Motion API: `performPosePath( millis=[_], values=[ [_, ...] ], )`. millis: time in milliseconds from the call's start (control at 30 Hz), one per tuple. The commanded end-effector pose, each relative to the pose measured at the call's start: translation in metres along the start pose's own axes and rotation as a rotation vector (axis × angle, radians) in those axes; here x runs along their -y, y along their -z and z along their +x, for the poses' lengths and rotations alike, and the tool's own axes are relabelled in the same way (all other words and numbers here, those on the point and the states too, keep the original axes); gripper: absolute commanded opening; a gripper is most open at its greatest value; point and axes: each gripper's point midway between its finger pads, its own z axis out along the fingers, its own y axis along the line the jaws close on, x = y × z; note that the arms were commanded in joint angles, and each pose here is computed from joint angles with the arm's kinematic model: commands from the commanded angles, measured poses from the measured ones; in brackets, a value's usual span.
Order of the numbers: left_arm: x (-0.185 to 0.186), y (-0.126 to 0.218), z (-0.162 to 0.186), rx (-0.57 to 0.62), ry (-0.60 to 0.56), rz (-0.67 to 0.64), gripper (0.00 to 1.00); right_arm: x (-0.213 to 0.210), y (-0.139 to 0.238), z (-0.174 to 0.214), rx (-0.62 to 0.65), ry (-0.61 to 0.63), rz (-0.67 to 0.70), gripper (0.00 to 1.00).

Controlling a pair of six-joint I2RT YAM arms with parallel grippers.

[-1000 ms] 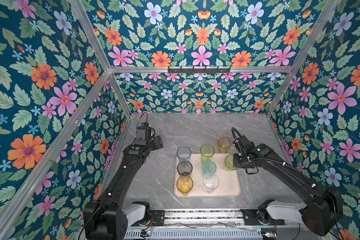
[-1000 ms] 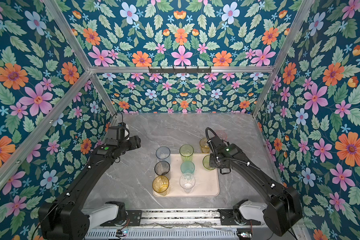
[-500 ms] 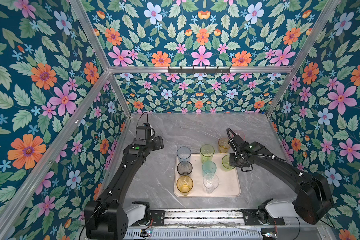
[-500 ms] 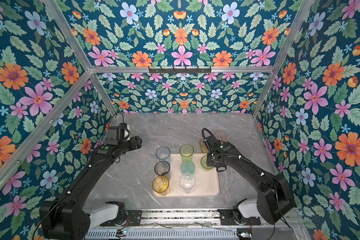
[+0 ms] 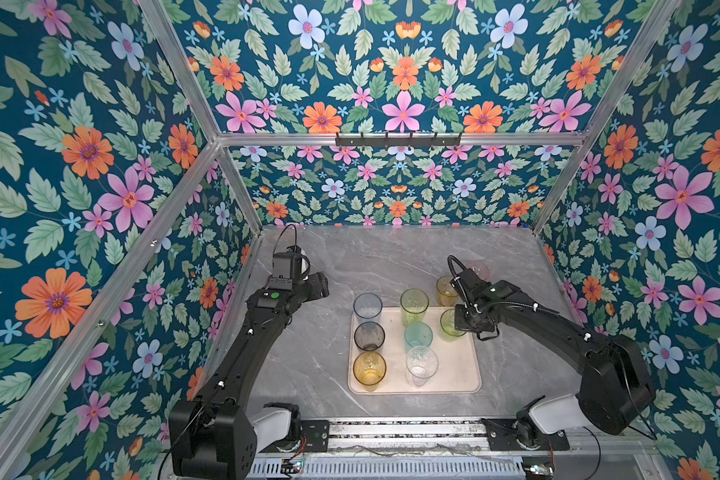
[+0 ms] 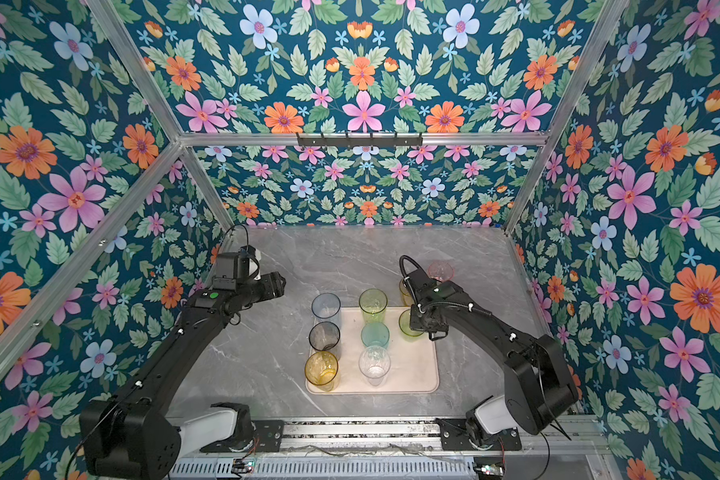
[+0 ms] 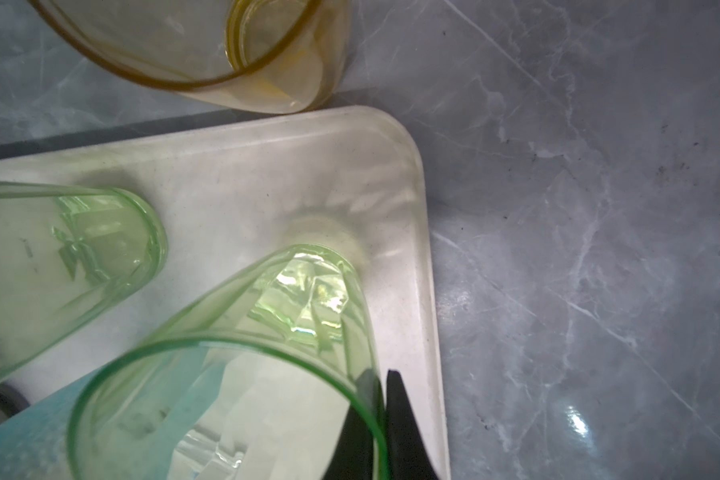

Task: Place the glasses into the tray
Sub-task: 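Lower the green glass onto the tray corner nearest the amber glass, then open the right gripper and lift it off the green glass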

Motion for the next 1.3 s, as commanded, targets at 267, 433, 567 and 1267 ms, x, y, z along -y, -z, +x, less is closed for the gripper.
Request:
performPosePath(
  millis=[267, 433, 567, 1267],
  values=[
    [0.003, 0.003, -0.005, 0.021, 0.006, 0.015, 0.78, -0.002, -0.007, -0.011, 0.016, -0.024, 0.006, 0.00],
    [0.004, 0.003, -0.005, 0.023, 0.005, 0.018, 0.78, -0.001, -0.009, -0.014, 0.018, -0.037, 0.009, 0.00],
    [0.004, 0.005, -0.007, 0.030, 0.006, 0.020, 0.78, -0.003, -0.012, -0.016, 0.007, -0.041, 0.012, 0.00],
    [0.002, 0.007, -0.008, 0.040, -0.001, 0.010, 0.78, -0.006, 0.001, -0.030, 0.031, -0.040, 0.017, 0.29]
  ],
)
